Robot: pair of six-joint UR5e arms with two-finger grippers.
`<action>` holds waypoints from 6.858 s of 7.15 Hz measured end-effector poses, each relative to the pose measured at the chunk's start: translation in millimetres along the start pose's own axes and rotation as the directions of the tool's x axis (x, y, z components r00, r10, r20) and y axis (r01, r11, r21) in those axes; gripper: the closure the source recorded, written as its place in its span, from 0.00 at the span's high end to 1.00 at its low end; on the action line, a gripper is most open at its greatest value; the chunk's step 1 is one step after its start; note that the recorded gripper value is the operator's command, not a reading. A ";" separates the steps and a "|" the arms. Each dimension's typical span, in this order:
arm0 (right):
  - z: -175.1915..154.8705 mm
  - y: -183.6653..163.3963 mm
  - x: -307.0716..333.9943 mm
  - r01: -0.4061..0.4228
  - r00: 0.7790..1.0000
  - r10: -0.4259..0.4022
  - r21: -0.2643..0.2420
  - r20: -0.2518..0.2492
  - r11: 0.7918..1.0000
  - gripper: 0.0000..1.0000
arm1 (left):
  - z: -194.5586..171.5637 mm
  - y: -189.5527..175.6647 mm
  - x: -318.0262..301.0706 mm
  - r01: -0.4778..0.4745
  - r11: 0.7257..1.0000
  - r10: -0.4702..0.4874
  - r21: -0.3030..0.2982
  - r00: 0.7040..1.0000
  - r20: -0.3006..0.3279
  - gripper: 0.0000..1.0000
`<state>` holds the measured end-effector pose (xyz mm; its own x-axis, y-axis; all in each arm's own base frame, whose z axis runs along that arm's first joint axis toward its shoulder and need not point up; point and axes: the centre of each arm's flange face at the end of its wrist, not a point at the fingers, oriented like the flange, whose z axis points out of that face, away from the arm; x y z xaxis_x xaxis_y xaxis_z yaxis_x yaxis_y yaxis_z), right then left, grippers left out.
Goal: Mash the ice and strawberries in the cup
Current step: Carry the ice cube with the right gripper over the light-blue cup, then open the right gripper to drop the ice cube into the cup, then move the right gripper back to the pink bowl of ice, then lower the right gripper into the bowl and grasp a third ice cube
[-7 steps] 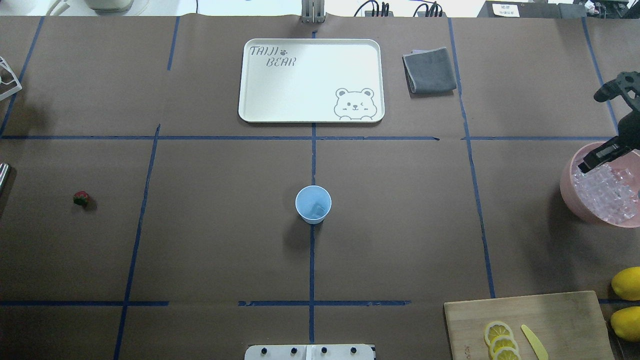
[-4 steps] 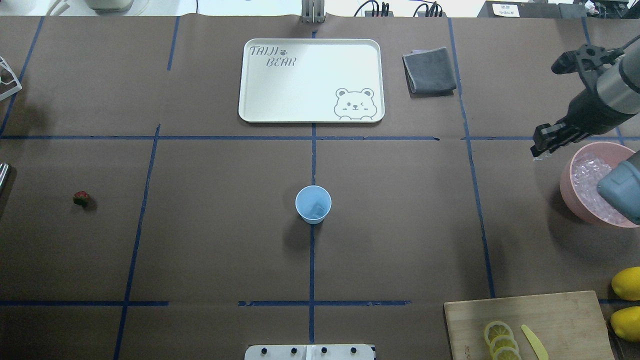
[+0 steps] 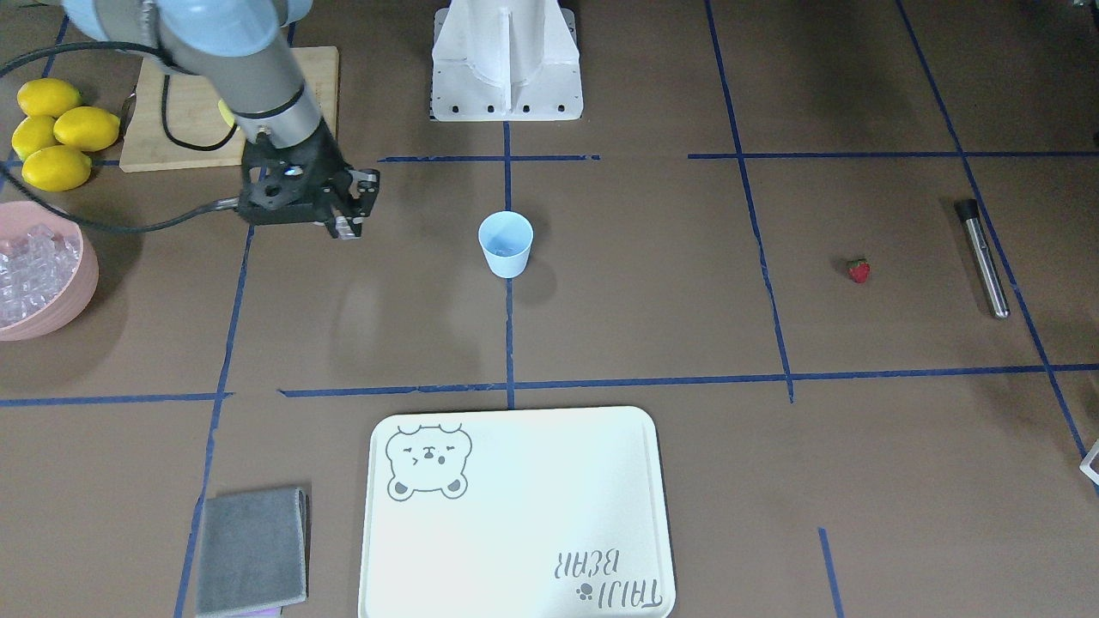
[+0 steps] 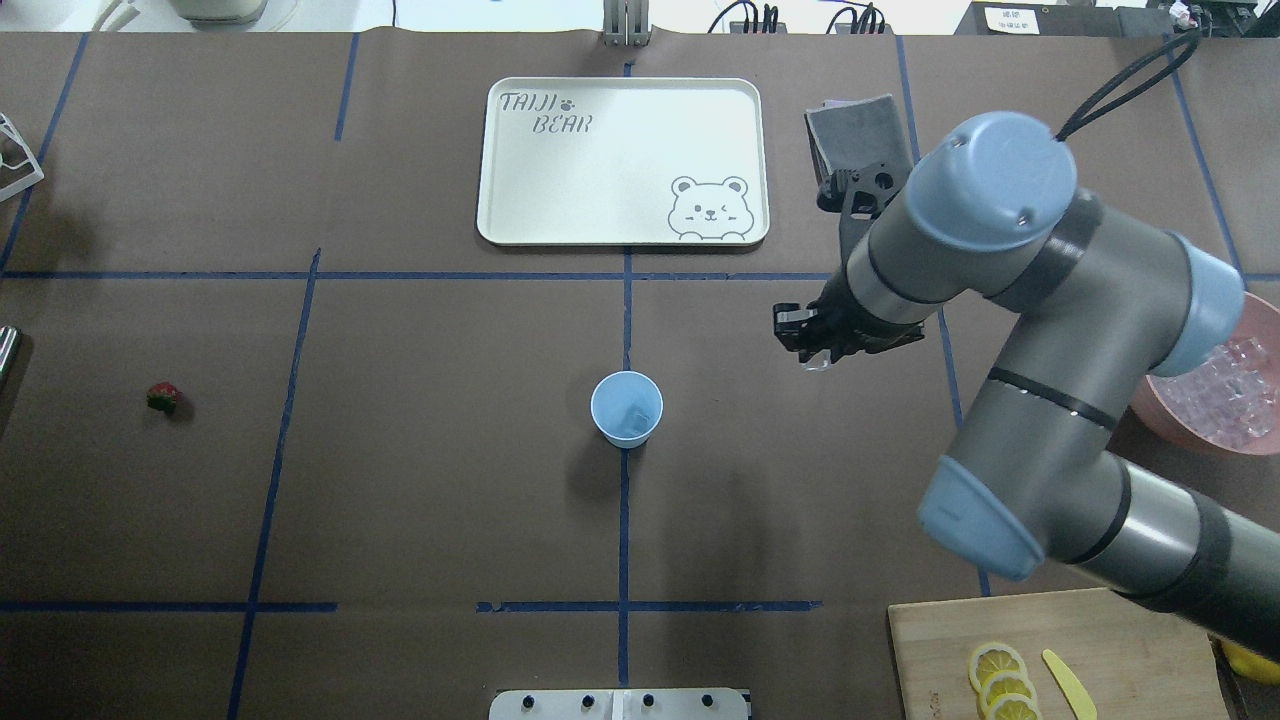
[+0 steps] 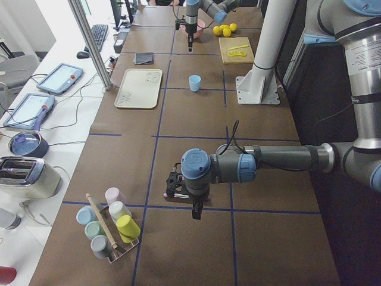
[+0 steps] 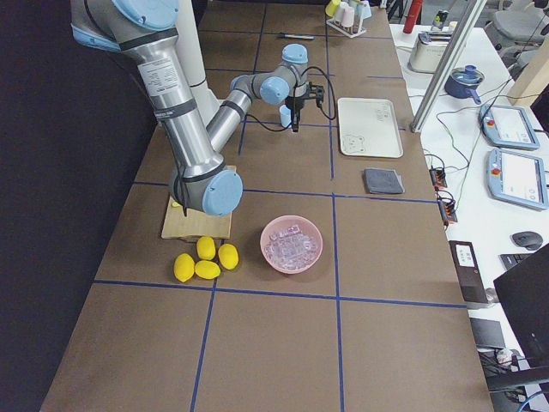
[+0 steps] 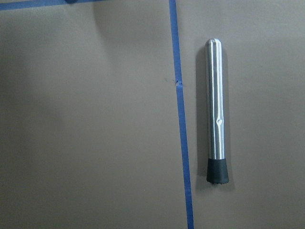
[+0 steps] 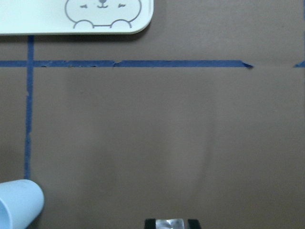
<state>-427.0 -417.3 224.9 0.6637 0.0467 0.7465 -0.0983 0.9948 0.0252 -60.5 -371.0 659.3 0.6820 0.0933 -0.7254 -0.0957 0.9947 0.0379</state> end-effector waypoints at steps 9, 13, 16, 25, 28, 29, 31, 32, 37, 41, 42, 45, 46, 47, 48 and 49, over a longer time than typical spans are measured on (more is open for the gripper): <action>46.4 52.8 -147.5 -0.102 0.995 0.104 0.118 -0.007 0.988 0.99 | 0.3 0.2 -0.3 0.001 1.000 -0.001 -0.001 1.000 0.000 1.00; 57.3 64.0 -151.6 -0.077 0.997 0.080 0.115 -0.023 0.990 1.00 | 0.5 0.2 -0.5 0.001 1.000 -0.001 -0.001 1.000 0.000 1.00; 47.9 43.1 -115.7 -0.005 0.999 0.008 0.088 -0.031 0.996 1.00 | 1.0 0.3 -1.0 0.002 1.000 -0.002 -0.002 1.000 0.000 1.00; -20.4 -6.9 326.0 0.438 0.897 -0.439 -0.021 -0.057 0.899 0.99 | 2.1 0.7 -2.1 0.004 1.000 -0.004 -0.004 1.000 -0.001 1.00; -16.4 -13.0 425.3 0.533 0.836 -0.540 -0.087 -0.099 0.842 0.98 | 1.3 0.4 -1.3 0.003 1.000 -0.003 -0.003 1.000 0.000 1.00; -11.1 -15.4 447.8 0.547 0.823 -0.557 -0.109 -0.109 0.830 0.97 | 1.2 0.4 -1.2 0.002 1.000 -0.002 -0.002 1.000 0.000 1.00; 7.3 -19.5 480.2 0.541 0.820 -0.560 -0.156 -0.121 0.826 0.94 | 0.9 0.3 -0.9 0.002 1.000 -0.002 -0.002 1.000 0.000 1.00; 14.0 -20.2 488.4 0.531 0.824 -0.552 -0.171 -0.123 0.830 0.92 | 0.5 0.2 -0.5 0.001 1.000 -0.001 -0.001 1.000 0.000 1.00; 38.8 -32.8 501.5 0.496 0.842 -0.526 -0.206 -0.125 0.843 0.80 | -0.2 -0.1 0.2 0.000 1.000 0.000 0.000 1.000 0.000 1.00; 41.0 -33.8 496.8 0.489 0.855 -0.513 -0.209 -0.076 0.847 0.66 | -0.3 -0.2 0.2 -0.001 1.000 0.001 0.001 1.000 0.000 1.00; 41.1 -32.8 497.1 0.486 0.858 -0.509 -0.211 -0.070 0.848 0.63 | -0.5 -0.6 0.4 -0.002 1.000 0.002 0.001 1.000 0.000 1.00; 41.9 -30.5 500.4 0.480 0.862 -0.503 -0.217 -0.068 0.850 0.29 | -0.9 -1.1 2.0 -0.003 1.000 0.003 0.004 1.000 -0.012 1.00; 42.2 -30.4 501.1 0.478 0.862 -0.502 -0.218 -0.068 0.851 0.21 | -0.9 -1.2 2.6 -0.002 1.000 0.002 0.005 1.000 -0.017 1.00; 42.1 -31.1 500.8 0.479 0.862 -0.502 -0.217 -0.068 0.851 0.12 | -1.0 -1.2 2.8 -0.002 1.000 0.002 0.005 1.000 -0.020 1.00; 40.3 -33.1 500.1 0.479 0.862 -0.502 -0.213 -0.069 0.852 0.05 | -1.3 -1.3 3.3 -0.003 1.000 0.003 0.006 1.000 -0.020 1.00; 34.9 -36.6 499.9 0.477 0.864 -0.498 -0.199 -0.071 0.856 0.03 | -1.8 -1.4 4.1 -0.004 1.000 0.004 0.007 1.000 -0.022 1.00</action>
<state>-117.5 -433.5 620.4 0.6751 -0.4488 0.5855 0.3804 0.8918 0.2451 -58.9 -372.1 655.1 0.6651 0.0963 -0.7405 -0.0933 0.9946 0.0456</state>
